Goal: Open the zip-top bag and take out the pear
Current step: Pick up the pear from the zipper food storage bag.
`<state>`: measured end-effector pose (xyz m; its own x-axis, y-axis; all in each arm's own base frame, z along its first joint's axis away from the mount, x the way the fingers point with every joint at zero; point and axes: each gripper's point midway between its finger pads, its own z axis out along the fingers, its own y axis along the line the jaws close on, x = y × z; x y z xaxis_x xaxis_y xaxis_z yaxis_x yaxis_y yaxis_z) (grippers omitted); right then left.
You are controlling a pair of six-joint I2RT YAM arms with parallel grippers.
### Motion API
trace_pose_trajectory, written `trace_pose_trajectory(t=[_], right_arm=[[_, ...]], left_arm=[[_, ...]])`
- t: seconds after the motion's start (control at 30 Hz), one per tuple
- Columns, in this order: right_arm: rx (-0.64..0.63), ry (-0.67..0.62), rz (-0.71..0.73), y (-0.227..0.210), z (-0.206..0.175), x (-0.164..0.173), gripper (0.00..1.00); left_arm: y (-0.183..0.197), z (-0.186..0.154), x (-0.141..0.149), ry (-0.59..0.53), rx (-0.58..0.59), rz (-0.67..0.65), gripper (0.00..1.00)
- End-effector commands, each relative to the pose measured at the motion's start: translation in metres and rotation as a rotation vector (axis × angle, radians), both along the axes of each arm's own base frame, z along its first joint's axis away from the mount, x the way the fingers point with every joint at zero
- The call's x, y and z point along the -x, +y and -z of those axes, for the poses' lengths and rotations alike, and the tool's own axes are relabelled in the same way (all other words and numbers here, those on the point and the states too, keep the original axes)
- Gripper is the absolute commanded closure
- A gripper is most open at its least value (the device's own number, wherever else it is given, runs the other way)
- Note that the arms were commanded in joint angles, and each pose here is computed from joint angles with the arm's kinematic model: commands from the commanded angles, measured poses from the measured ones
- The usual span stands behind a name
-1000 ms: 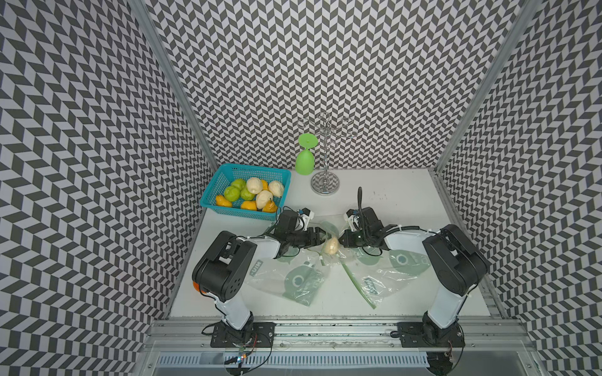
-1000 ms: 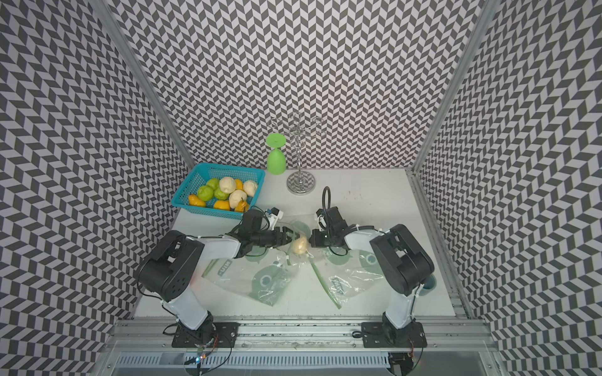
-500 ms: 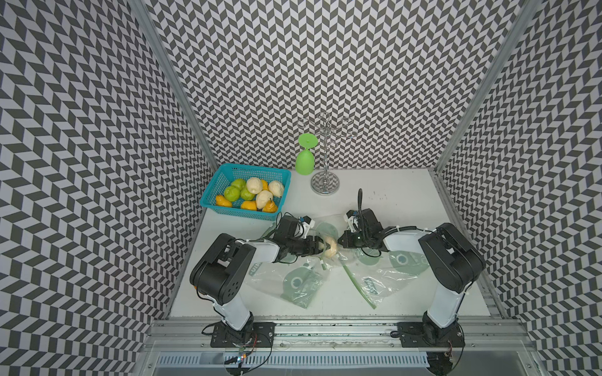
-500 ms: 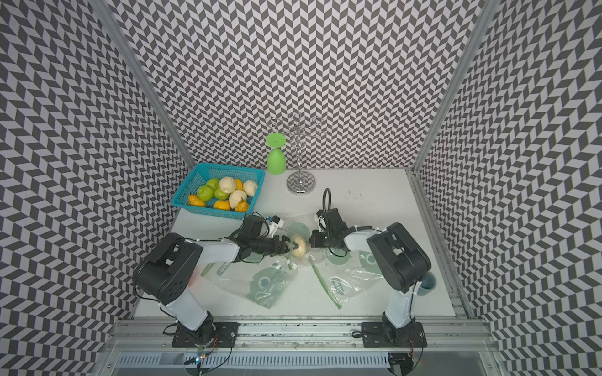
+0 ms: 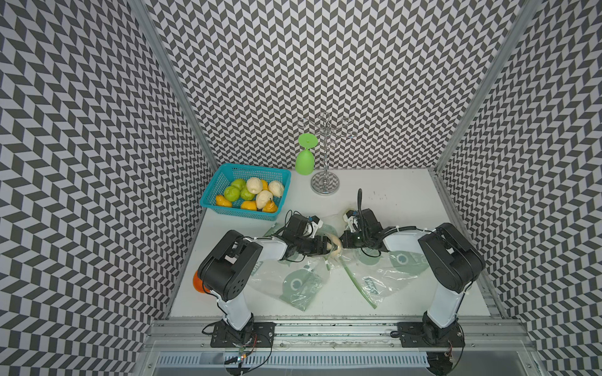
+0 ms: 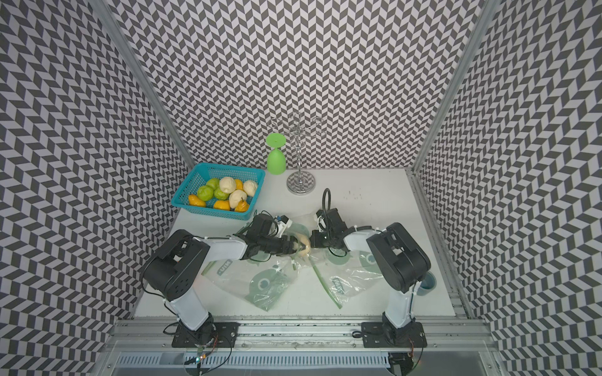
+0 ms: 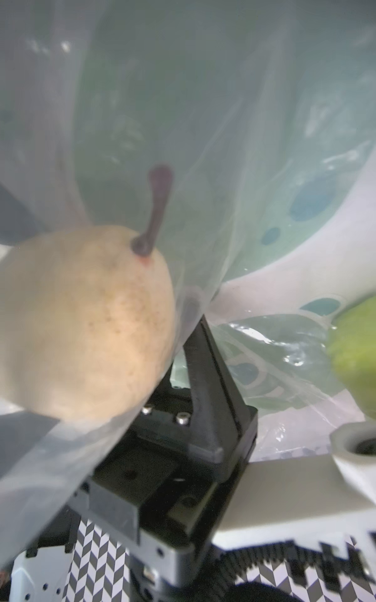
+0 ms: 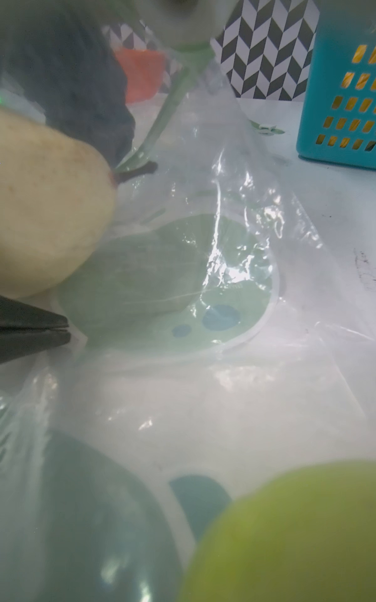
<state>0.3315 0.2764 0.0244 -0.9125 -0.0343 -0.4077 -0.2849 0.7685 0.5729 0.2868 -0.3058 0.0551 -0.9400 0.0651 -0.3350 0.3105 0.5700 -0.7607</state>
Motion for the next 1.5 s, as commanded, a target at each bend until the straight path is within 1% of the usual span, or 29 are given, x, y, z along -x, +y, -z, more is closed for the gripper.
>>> trace_pose_trajectory(t=[0.0,0.2,0.3,0.37,0.47,0.5,0.53,0.67,0.83,0.87,0.97,1.1,1.17,1.27,1.37,1.47], right_arm=[[0.013,0.010,-0.011,-0.001,0.004,0.008,1.00],[0.014,0.011,-0.012,-0.003,0.004,0.012,1.00],[0.006,0.008,-0.011,-0.003,0.003,0.014,1.00],[0.005,0.005,-0.005,-0.005,0.002,0.014,1.00],[0.007,0.007,0.001,-0.009,0.003,0.015,1.00],[0.011,0.008,0.008,-0.011,0.005,0.015,1.00],[0.015,0.014,0.015,-0.015,0.006,0.016,1.00],[0.024,0.018,0.072,-0.033,0.010,0.011,1.00],[0.065,0.001,0.177,-0.061,0.011,0.000,1.00],[0.070,-0.001,0.188,-0.064,0.011,-0.001,1.00],[0.095,-0.009,0.223,-0.075,0.011,-0.005,1.00],[0.096,-0.018,0.256,-0.082,0.009,-0.008,1.00],[0.097,-0.028,0.277,-0.086,0.005,-0.009,1.00],[0.071,-0.045,0.288,-0.086,-0.006,-0.010,1.00],[0.034,-0.055,0.286,-0.082,-0.018,-0.008,1.00],[-0.024,-0.056,0.271,-0.075,-0.030,-0.004,1.00]], left_arm=[[-0.011,0.003,-0.007,-0.017,-0.037,0.008,0.23],[-0.016,0.014,-0.023,-0.039,-0.128,0.012,0.23],[-0.021,0.020,-0.027,-0.053,-0.174,0.027,0.25],[-0.023,0.025,-0.030,-0.061,-0.208,0.035,0.31],[-0.021,0.030,-0.033,-0.067,-0.241,0.043,0.49],[-0.019,0.029,-0.034,-0.073,-0.253,0.041,0.53],[-0.018,0.026,-0.035,-0.083,-0.258,0.038,0.55],[-0.010,0.010,-0.035,-0.122,-0.275,0.027,0.56],[0.003,-0.007,-0.031,-0.141,-0.288,0.006,0.54],[0.005,-0.009,-0.029,-0.160,-0.295,0.020,0.53],[0.016,-0.006,-0.025,-0.155,-0.329,0.016,0.51],[0.027,0.001,-0.022,-0.142,-0.367,0.009,0.51],[0.034,-0.002,-0.024,-0.150,-0.392,-0.004,0.51],[0.041,-0.022,-0.027,-0.171,-0.356,-0.030,0.52],[0.051,-0.054,-0.030,-0.204,-0.305,-0.064,0.52],[0.071,-0.081,-0.035,-0.224,-0.250,-0.118,0.52]])
